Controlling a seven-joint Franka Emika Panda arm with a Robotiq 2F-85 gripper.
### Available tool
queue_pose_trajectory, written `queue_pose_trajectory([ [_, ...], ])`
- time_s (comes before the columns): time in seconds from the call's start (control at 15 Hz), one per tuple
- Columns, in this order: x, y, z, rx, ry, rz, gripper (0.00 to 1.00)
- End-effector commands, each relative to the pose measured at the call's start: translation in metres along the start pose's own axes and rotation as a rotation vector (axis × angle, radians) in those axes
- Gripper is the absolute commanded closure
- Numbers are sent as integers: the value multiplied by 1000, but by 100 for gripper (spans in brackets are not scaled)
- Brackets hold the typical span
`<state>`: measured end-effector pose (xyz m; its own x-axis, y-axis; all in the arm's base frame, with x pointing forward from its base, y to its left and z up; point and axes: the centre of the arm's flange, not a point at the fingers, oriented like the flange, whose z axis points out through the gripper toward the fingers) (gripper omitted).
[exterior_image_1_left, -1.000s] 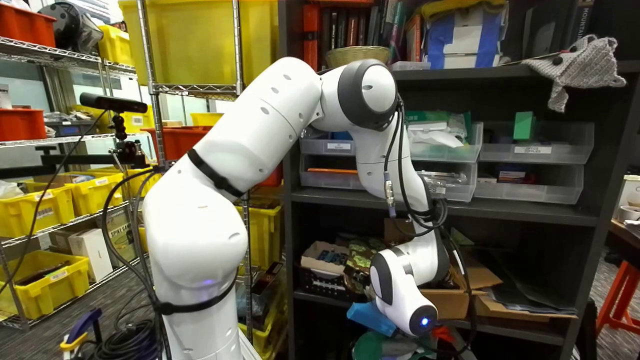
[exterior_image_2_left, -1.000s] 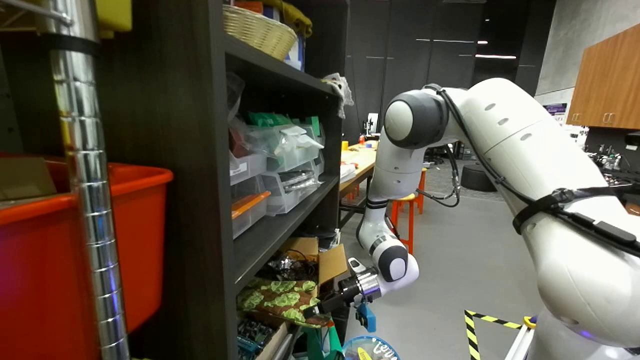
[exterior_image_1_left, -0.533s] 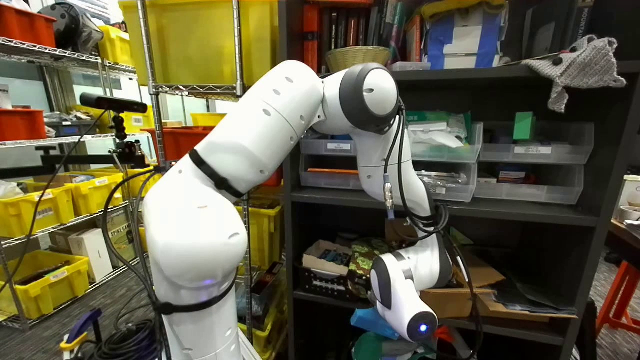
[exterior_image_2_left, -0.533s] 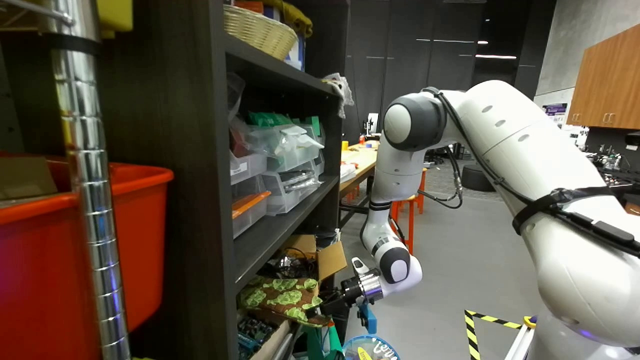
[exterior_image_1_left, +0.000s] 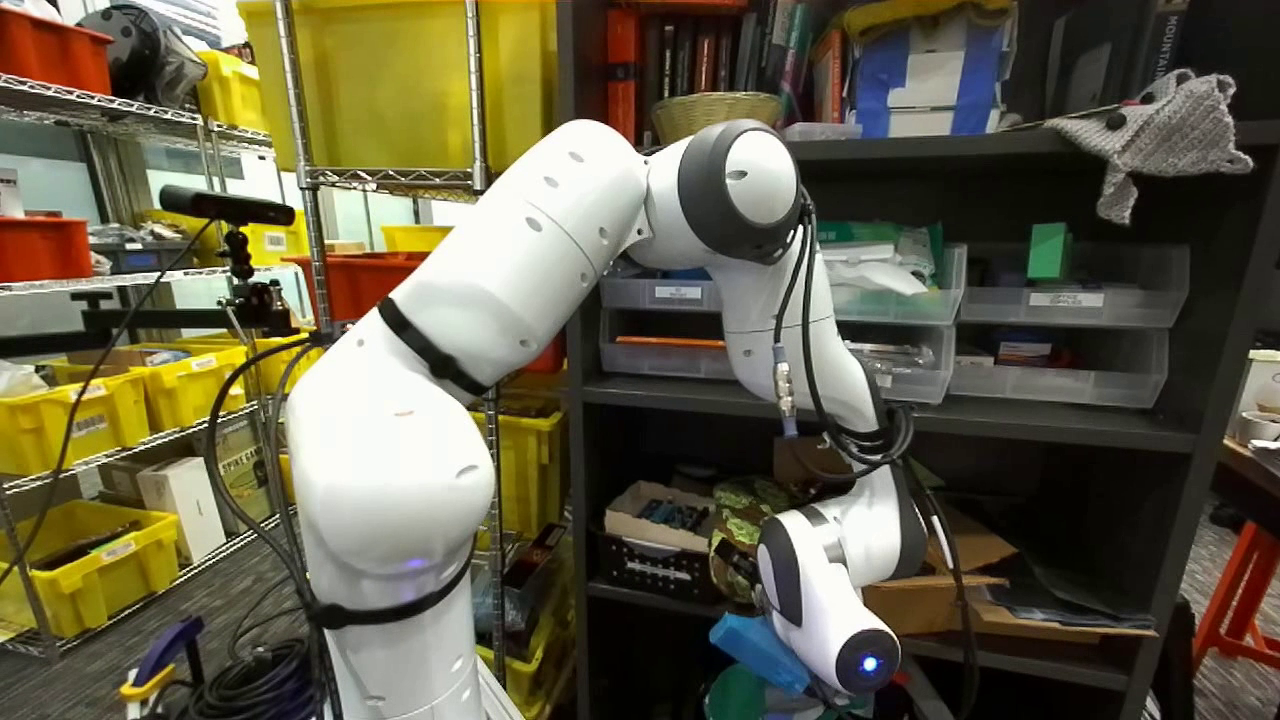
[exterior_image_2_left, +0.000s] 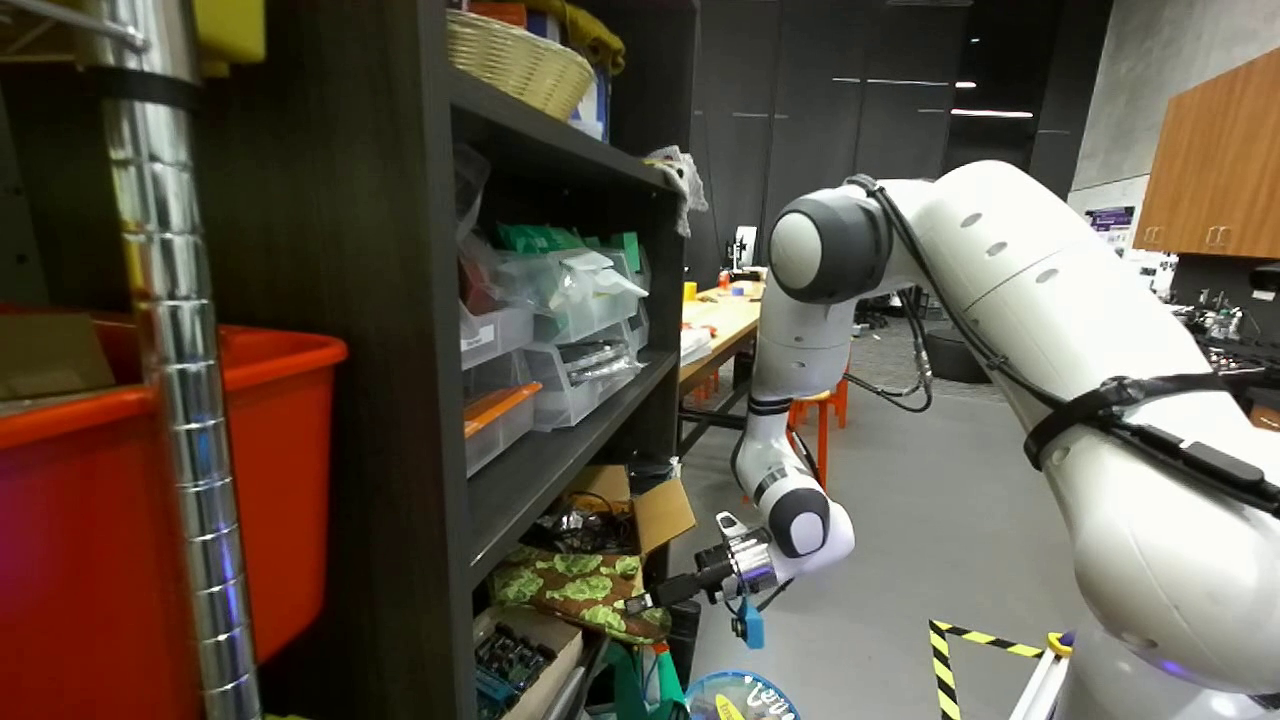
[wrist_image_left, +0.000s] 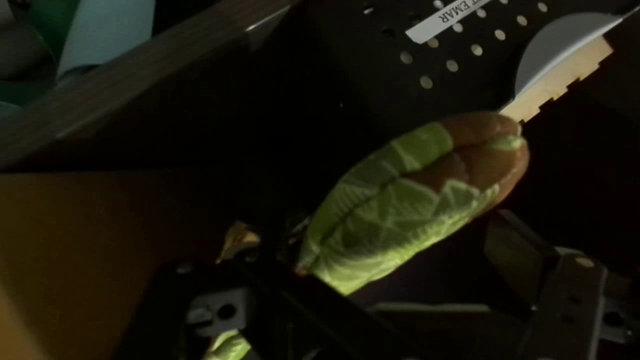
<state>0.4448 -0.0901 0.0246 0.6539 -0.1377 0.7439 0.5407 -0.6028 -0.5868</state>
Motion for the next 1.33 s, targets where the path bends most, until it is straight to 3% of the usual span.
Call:
queue_pose_trajectory([
  [0.0,8,27,-19,-67,-21,169,0],
  [0.33,20,50,-53,-119,-1,316,0],
  [0.87,45,75,-127,-67,88,426,0],
  [1.07,55,80,-156,-20,152,402,0],
  [1.27,66,84,-184,50,247,275,0],
])
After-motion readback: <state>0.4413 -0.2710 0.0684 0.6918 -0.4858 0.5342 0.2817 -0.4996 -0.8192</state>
